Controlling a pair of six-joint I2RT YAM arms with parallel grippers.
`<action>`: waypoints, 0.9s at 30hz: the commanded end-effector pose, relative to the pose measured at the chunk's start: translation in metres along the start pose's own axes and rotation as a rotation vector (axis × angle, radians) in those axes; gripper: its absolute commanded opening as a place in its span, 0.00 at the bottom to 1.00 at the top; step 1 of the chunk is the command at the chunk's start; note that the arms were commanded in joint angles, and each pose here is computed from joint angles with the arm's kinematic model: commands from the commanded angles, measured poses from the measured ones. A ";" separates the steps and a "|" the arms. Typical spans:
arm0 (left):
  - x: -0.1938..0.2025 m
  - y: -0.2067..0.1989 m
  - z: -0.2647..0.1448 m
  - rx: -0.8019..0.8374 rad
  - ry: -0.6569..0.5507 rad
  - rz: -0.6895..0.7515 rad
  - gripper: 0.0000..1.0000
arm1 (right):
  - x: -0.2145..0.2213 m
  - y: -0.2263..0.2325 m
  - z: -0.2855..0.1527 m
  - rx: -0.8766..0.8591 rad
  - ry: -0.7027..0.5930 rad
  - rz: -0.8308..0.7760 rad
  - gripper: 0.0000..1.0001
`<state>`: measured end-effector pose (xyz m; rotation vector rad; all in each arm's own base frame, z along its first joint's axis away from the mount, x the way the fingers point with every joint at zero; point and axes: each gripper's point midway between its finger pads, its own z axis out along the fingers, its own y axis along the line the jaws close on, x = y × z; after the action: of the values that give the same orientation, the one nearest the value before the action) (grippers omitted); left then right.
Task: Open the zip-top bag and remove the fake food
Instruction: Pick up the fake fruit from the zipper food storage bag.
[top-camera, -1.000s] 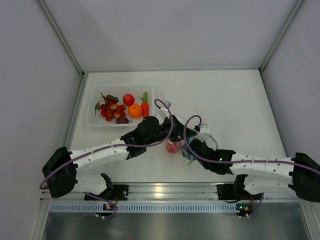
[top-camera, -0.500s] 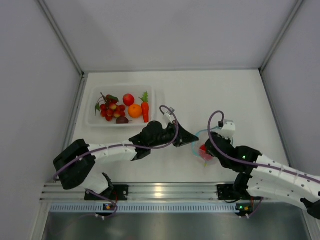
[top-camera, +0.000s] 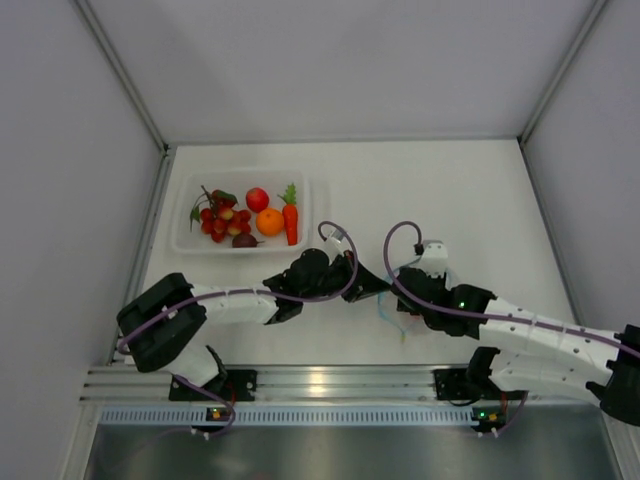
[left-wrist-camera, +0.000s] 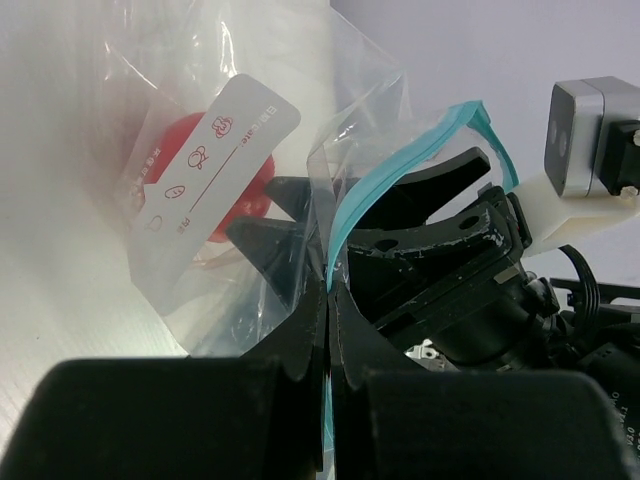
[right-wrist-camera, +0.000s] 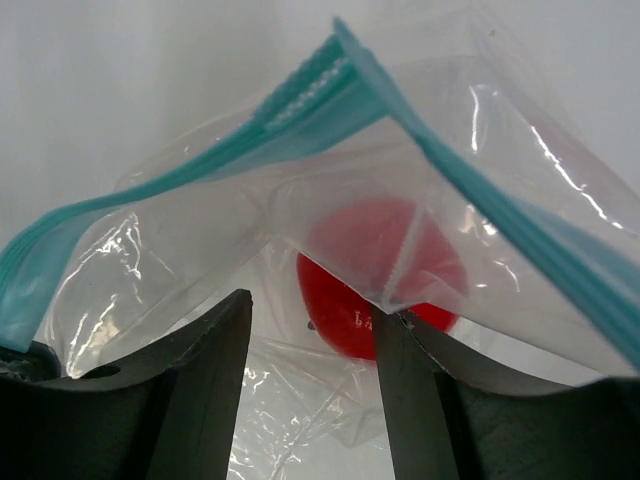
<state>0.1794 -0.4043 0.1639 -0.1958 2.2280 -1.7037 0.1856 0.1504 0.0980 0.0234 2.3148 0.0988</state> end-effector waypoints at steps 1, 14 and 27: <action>-0.008 -0.023 -0.004 0.060 -0.040 0.040 0.00 | -0.001 -0.025 -0.006 0.092 -0.014 0.012 0.53; -0.009 -0.014 -0.008 -0.072 -0.191 0.105 0.00 | 0.008 -0.046 0.009 0.197 -0.015 0.127 0.63; 0.002 -0.007 -0.009 -0.087 -0.179 0.103 0.00 | 0.044 -0.046 0.044 0.238 0.085 0.141 0.73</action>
<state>0.1701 -0.3987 0.1532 -0.2468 2.2125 -1.4542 0.1937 0.1170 0.0543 0.2685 2.3427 -0.0702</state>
